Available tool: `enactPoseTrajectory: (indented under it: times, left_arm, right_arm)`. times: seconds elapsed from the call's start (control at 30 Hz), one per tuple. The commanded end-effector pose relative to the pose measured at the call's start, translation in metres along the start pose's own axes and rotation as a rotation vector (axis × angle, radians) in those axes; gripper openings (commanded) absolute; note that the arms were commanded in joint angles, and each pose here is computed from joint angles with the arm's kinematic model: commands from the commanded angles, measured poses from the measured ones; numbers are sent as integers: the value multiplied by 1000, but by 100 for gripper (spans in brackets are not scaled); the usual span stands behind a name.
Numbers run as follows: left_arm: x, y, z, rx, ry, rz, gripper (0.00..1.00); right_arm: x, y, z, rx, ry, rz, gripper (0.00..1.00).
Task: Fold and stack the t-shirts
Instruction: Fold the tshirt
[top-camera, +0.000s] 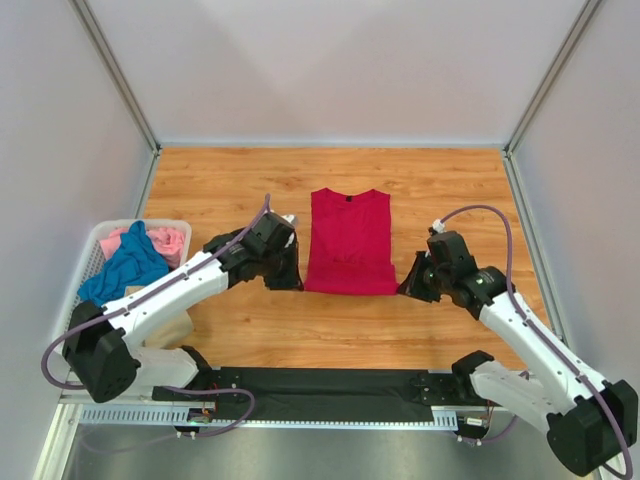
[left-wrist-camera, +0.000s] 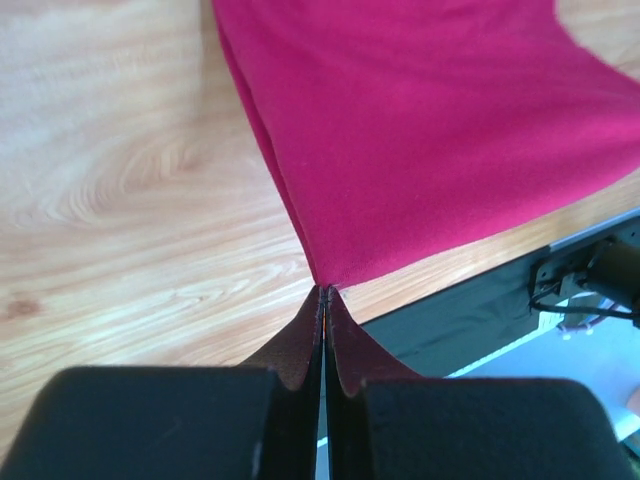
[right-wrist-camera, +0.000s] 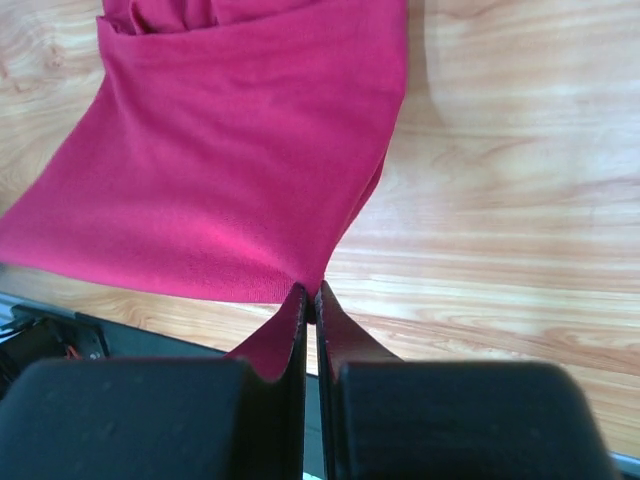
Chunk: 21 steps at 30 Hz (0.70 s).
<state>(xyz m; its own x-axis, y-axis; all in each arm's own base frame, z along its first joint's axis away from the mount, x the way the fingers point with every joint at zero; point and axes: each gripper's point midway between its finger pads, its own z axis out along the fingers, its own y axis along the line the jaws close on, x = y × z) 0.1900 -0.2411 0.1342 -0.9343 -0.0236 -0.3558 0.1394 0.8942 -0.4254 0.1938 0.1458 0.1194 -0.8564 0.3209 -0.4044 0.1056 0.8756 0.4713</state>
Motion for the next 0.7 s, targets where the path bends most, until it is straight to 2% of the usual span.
enactPoseTrajectory:
  times: [0.0, 0.2, 0.37, 0.67]
  left_arm:
    - [-17, 11, -8, -88, -13, 30, 0]
    - [-65, 11, -7, -84, -42, 14, 0]
    - [-121, 1, -15, -56, -104, 14, 0]
    - [-206, -8, 8, -2, -138, 23, 0]
  right_arm:
    - [-29, 9, -7, 34, -64, -71, 0]
    - [-70, 24, 3, 68, -95, -129, 0]
    - [-118, 51, 6, 31, -146, -176, 0]
    - [-183, 65, 45, 10, -151, -181, 0]
